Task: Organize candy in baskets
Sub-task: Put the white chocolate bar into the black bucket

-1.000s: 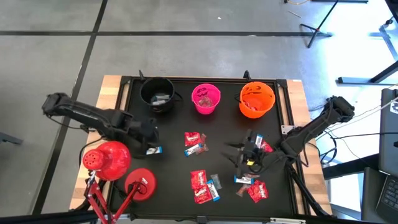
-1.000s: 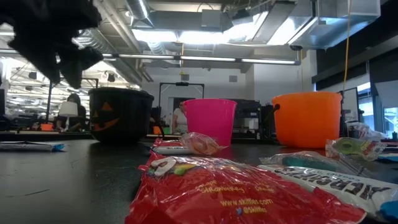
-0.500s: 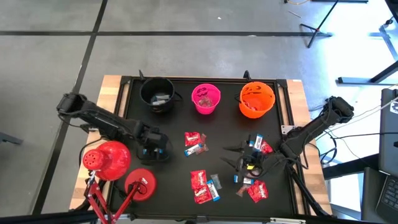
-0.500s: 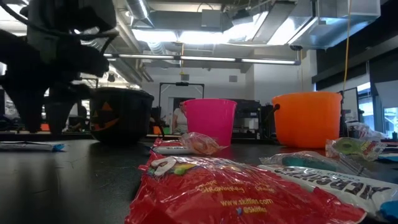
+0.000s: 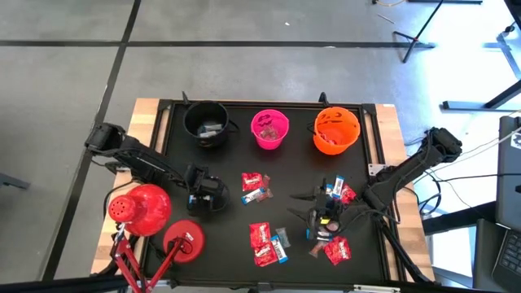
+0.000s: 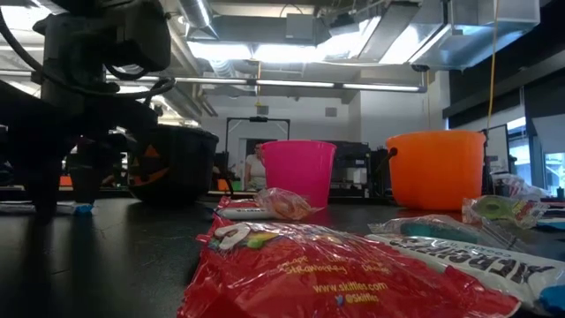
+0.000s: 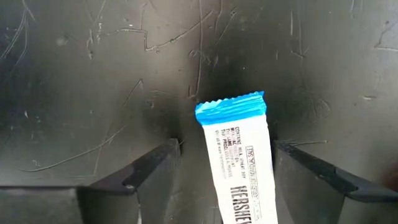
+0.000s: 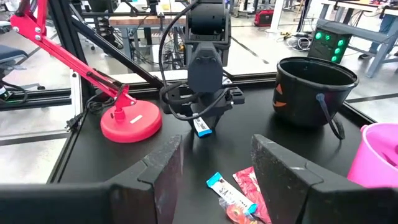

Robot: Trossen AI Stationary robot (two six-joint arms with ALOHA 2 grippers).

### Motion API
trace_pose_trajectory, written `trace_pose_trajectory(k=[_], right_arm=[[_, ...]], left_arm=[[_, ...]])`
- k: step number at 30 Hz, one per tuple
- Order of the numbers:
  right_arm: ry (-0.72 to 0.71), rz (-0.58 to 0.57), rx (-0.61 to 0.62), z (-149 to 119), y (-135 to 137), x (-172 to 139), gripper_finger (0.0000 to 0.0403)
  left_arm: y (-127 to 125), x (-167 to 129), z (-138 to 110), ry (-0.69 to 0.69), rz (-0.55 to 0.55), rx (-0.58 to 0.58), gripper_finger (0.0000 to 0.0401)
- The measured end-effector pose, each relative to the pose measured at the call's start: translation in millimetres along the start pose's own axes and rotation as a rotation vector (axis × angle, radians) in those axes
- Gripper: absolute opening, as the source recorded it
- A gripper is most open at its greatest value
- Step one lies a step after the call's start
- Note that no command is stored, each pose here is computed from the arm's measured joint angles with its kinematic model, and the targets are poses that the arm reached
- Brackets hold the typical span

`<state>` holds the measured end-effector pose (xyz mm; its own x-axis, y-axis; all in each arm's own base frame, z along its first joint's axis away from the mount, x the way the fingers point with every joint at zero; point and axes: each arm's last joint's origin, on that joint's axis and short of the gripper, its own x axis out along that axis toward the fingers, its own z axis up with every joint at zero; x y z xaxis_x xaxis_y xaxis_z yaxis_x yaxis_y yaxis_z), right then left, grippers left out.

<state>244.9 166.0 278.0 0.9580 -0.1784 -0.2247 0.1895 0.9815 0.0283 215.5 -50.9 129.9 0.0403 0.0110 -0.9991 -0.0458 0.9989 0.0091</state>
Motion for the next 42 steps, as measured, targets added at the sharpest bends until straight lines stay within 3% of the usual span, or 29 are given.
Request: trace_pose_trajectory(k=[7,20,27,32,35,39,42], right_arm=[[0.000,0.000,0.000,0,0,0,0.0186],[-0.002,-0.004,0.006,0,0,0,0.0186],[-0.001,-0.003,0.006,0,0,0,0.0186],[0.003,-0.004,-0.001,-1,0,0,0.0186],[0.009,-0.006,-0.007,-1,0,0,0.0186],[0.015,-0.008,-0.015,-2,-1,0,0.0186],[0.015,-0.008,-0.015,-2,-1,0,0.0186]], left_arm=[[-6,-2,1,-0.020,0.020,0.025,0.0226],[-7,-12,10,-0.032,-0.004,0.013,0.0081],[-1,-38,29,-0.068,0.048,0.015,0.0051],[10,-72,46,-0.093,0.189,0.037,0.0051],[20,-96,54,-0.147,0.365,0.006,0.0051],[40,-125,58,-0.285,0.676,-0.128,0.0051],[59,-145,52,-0.349,0.793,-0.223,0.0052]])
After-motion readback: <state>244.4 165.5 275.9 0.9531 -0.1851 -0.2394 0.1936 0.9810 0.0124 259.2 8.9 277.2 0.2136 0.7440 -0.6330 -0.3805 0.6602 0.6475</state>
